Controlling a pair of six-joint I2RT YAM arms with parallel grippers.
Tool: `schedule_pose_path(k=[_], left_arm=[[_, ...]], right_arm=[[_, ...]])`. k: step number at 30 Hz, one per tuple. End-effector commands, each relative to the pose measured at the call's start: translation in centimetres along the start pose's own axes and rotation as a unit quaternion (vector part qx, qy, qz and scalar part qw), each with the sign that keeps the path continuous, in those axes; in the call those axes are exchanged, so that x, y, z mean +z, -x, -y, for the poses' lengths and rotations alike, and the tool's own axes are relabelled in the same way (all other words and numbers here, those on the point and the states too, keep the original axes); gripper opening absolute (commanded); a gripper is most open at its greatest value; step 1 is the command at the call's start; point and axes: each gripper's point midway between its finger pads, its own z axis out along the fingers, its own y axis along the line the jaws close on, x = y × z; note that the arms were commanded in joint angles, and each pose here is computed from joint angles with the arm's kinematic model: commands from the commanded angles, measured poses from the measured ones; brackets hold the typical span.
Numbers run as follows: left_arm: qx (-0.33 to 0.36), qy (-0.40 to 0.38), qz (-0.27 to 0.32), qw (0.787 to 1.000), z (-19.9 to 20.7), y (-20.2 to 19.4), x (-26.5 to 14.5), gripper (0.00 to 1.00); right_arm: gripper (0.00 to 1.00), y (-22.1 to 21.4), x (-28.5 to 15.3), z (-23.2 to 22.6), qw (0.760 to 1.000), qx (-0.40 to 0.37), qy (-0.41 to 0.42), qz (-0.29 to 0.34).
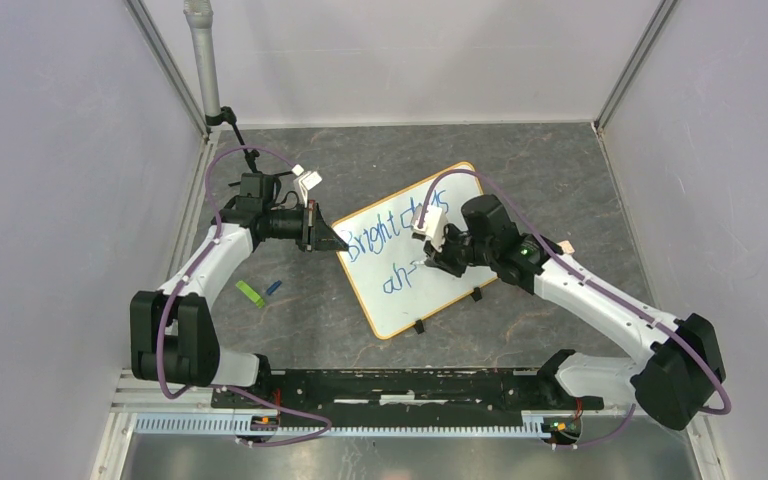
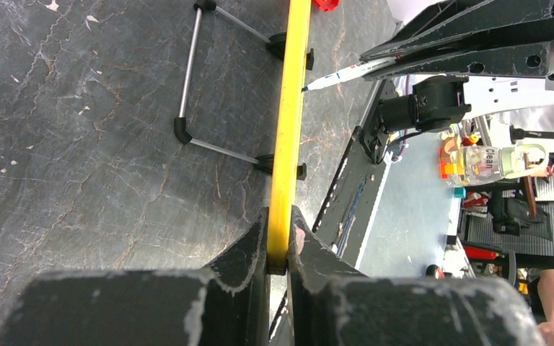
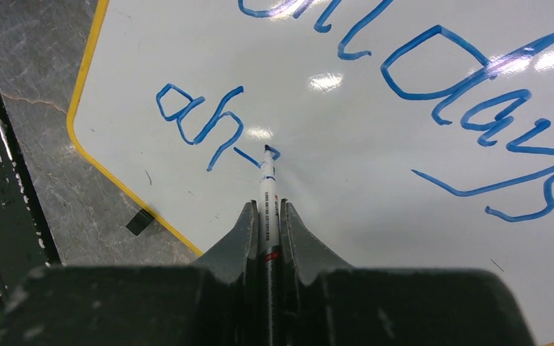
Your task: Write a sentence on the whiteboard
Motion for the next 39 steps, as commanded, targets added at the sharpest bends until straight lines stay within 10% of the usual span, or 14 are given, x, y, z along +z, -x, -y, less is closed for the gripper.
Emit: schedule_pose_path(k=[1, 39], left_arm=[[0.027, 0.016, -0.017, 0.999, -0.8, -0.5, 0.7, 0.03], [0.032, 0.013, -0.021, 0.999, -0.6, -0.7, 0.6, 0.02]], right_arm=[[0.0, 1.3, 0.4, -0.2, 1.0, -0.002, 0.009, 0.022], [0.0, 0.3, -2.6, 1.9, 0.999, 0.005, -0.04, 0.002]])
